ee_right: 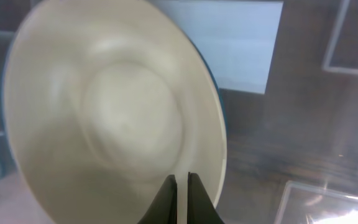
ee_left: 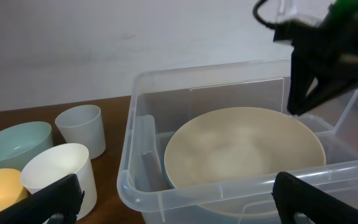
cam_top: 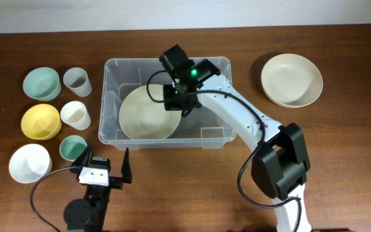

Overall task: Pack container
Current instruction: 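Adjust the cream bowl's seating in the blue bowl, then release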

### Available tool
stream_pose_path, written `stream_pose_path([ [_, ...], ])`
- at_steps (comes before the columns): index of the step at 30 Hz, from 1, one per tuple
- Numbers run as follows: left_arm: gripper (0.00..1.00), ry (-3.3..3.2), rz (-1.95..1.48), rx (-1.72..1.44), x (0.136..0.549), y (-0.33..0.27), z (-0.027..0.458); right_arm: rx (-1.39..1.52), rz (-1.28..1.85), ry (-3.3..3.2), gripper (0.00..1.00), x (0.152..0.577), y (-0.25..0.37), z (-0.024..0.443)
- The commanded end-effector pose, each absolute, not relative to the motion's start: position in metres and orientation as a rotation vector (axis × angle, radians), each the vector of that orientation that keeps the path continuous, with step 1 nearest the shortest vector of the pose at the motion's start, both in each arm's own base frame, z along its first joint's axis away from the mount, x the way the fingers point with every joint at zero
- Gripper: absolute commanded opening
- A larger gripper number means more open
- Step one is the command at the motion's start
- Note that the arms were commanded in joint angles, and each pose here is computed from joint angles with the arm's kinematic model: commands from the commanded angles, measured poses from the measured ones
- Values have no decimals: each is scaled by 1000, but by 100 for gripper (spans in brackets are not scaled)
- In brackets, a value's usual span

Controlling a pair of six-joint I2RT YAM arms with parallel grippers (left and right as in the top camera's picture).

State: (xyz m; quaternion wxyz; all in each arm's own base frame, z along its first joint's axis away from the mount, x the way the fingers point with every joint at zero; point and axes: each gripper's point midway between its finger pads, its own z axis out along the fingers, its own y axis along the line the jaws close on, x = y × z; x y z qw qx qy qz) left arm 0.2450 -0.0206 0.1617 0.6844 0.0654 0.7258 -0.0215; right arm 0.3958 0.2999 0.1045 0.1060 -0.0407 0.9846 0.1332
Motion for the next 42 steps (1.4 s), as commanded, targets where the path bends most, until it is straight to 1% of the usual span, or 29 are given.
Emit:
stream_pose_path([
  [1,100,1631,-48,137,245,-19,160,-95,337,2903,4,395,293,96],
  [11,100,1631,-48,137,245,-19,160,-92,320,2895,4,397,291,83],
  [21,100,1631,-48,137,245,-19,160,-49,288,2881,4,407,278,83],
  [27,100,1631,-48,137,245,-19,160,-42,342,2882,4,410,280,85],
  [35,100,1631,-48,137,245,-19,160,-58,425,2854,4,415,291,99],
  [42,100,1631,-48,137,245,-19,160,-32,434,2831,4,424,286,119],
])
